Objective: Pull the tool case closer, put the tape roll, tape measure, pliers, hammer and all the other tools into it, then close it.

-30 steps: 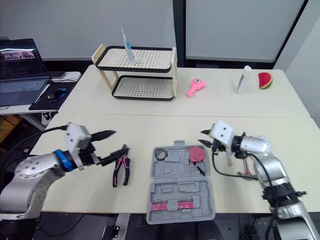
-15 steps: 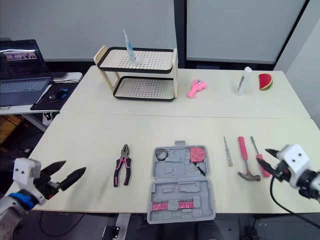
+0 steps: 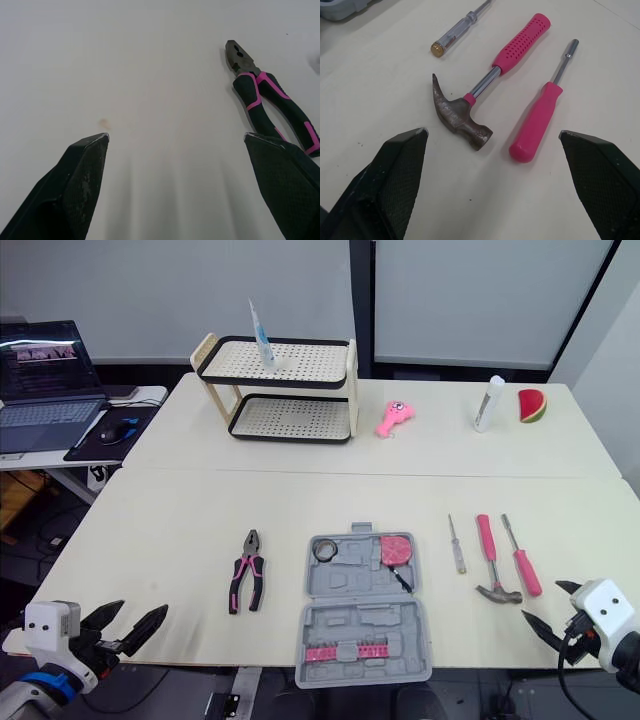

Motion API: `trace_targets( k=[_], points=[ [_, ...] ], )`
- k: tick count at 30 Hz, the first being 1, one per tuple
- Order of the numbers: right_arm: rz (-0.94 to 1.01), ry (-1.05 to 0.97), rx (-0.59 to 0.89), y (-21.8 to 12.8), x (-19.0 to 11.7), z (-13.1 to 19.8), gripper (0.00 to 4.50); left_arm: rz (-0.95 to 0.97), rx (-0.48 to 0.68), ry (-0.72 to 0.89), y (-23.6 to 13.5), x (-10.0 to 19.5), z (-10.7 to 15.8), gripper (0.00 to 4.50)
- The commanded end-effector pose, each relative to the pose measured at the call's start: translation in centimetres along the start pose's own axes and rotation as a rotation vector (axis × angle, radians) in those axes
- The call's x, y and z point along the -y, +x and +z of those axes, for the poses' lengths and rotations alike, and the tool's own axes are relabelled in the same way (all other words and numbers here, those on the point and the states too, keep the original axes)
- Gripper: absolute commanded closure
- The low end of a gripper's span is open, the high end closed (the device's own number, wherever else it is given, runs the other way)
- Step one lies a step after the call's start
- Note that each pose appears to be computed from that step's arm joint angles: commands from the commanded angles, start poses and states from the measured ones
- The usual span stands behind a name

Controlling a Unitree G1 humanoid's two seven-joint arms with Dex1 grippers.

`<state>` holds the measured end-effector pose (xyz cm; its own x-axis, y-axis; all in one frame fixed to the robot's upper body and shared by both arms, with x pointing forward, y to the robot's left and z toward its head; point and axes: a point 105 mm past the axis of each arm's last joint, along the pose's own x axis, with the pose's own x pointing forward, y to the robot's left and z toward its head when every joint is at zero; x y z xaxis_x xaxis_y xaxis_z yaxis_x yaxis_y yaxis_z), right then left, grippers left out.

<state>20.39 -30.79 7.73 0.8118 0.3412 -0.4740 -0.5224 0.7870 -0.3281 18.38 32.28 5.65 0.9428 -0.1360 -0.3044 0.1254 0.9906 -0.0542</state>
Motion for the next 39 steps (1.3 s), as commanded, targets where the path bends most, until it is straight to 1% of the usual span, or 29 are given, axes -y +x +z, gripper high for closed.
trace_targets(
  k=[1, 7, 9, 15, 22, 25, 29, 34, 39],
  points=[
    [0.027, -0.079, 0.058, 0.3, 0.7, 2.5, 0.02, -0.014, 0.023, 0.013, 0.0, 0.9, 0.6, 0.0],
    [0.182, -0.191, 0.132, 1.7, 0.3, 6.6, 0.02, -0.012, 0.029, -0.014, -0.3, 2.2, 0.4, 0.0],
    [0.227, -0.217, 0.145, 2.0, 0.1, 7.5, 0.02, -0.011, 0.029, -0.019, -0.4, 2.6, 0.3, 0.0],
    [0.489, -0.338, 0.196, 2.6, -1.9, 12.0, 0.02, 0.012, 0.051, -0.035, -0.7, 4.1, 0.4, 0.0],
    [0.704, -0.447, 0.231, 2.7, -4.4, 15.3, 0.02, 0.039, 0.08, -0.04, -0.6, 5.8, 1.1, 0.0],
    [0.741, -0.484, 0.254, 3.2, -5.0, 16.8, 0.02, 0.048, 0.086, -0.037, -0.4, 6.5, 1.3, 0.0],
    [0.802, -0.489, 0.263, 3.8, -6.6, 18.3, 0.02, 0.106, 0.08, -0.035, 0.6, 6.7, 1.2, 0.0],
    [0.862, -0.479, 0.256, 3.8, -7.8, 19.2, 0.02, 0.138, 0.096, -0.059, 2.3, 7.5, 1.9, 0.0],
    [0.852, -0.511, 0.257, 4.5, -8.0, 19.7, 0.02, 0.159, 0.081, -0.09, 4.3, 8.5, 2.0, 0.0]
  ],
)
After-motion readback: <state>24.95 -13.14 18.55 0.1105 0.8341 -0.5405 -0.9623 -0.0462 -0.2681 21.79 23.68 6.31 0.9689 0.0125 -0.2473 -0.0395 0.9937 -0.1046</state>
